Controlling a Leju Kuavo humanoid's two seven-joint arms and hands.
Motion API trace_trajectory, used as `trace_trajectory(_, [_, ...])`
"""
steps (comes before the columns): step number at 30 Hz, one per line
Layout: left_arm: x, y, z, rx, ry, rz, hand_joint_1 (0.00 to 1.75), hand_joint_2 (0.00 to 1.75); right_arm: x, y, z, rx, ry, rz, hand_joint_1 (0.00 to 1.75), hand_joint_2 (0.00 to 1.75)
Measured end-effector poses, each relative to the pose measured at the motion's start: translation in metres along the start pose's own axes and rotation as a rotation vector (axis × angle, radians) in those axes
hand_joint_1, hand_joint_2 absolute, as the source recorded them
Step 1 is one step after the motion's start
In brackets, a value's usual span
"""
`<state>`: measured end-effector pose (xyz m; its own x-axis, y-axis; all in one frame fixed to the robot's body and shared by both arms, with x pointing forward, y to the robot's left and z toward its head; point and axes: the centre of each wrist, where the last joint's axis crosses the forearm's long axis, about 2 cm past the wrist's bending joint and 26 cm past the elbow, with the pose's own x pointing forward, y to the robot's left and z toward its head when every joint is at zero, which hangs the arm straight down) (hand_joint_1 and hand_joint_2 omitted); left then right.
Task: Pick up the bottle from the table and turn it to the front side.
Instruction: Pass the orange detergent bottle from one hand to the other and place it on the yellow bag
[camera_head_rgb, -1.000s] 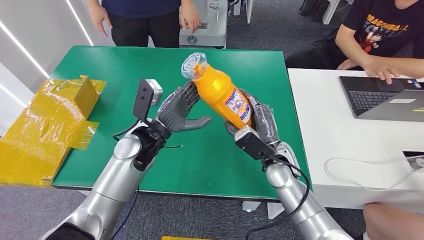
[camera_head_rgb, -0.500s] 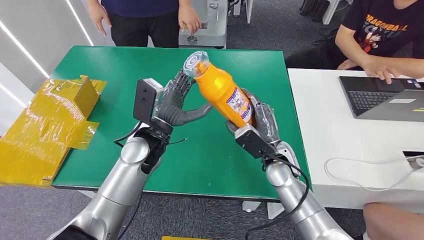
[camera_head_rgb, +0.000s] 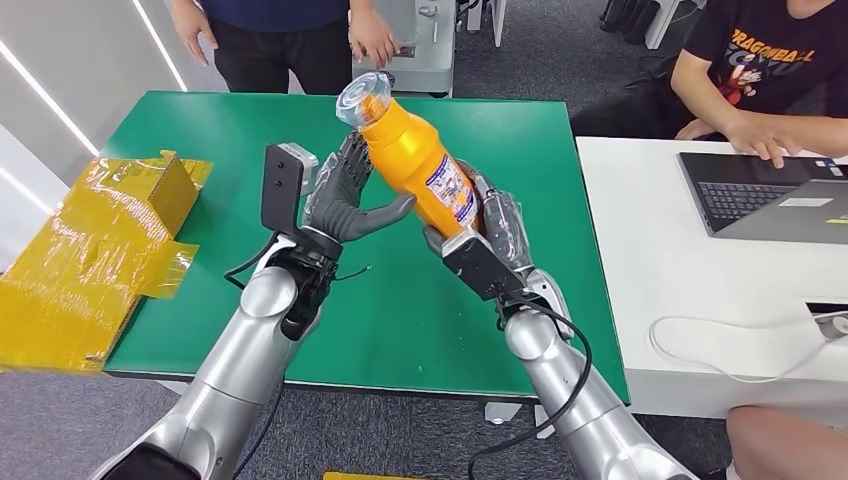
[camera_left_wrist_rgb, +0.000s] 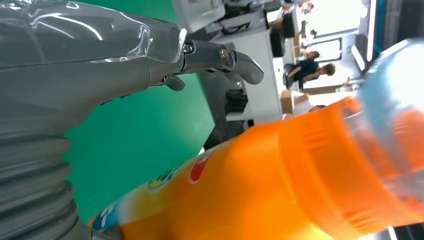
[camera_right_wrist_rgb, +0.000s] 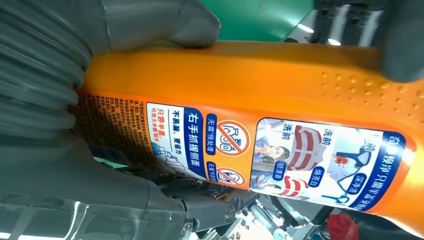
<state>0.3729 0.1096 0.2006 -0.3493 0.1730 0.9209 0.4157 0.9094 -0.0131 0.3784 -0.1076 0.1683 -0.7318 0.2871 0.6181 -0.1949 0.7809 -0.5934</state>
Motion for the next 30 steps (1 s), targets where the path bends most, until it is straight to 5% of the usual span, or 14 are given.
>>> trace_trajectory(30, [0.008,-0.02,-0.016,-0.028,0.027,0.121,0.0,1.75,-0.005,0.018,0.0,0.022,0.031,-0.045,1.75,1.75])
